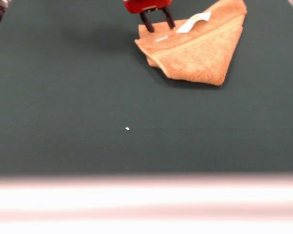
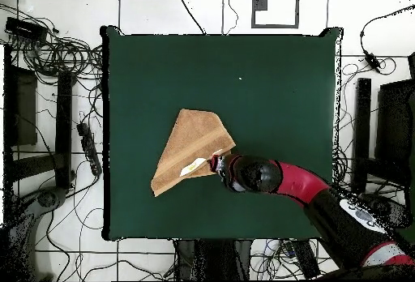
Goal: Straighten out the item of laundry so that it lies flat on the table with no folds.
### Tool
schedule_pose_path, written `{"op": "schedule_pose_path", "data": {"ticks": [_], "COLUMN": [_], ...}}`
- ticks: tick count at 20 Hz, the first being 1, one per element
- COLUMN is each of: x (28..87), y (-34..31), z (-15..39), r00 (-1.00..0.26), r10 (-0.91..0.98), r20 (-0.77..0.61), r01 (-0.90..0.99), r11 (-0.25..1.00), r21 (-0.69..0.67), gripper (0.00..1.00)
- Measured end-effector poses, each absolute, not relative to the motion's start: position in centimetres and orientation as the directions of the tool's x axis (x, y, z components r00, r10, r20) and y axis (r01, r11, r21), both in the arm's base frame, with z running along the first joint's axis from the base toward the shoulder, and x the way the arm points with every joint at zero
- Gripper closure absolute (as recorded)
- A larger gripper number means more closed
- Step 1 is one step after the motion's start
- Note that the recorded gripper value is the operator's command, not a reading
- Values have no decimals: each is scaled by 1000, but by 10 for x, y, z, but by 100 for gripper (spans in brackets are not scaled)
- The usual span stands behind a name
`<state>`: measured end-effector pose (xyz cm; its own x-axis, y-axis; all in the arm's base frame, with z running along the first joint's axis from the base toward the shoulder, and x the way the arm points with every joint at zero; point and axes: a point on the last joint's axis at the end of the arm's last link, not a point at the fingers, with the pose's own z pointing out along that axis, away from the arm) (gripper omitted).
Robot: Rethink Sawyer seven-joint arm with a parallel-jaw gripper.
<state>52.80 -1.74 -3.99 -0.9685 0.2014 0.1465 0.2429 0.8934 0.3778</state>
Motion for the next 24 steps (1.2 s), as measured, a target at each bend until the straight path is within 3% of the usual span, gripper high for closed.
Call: {"op": "schedule_pose_path", "data": {"ticks": [24], "x": [520], "y": [-15], "z": [-40], "r00": [-987], "r10": [154], "r20": [47], "r01": [160], "r11": [911], "r21": [381], "gripper": [0]}}
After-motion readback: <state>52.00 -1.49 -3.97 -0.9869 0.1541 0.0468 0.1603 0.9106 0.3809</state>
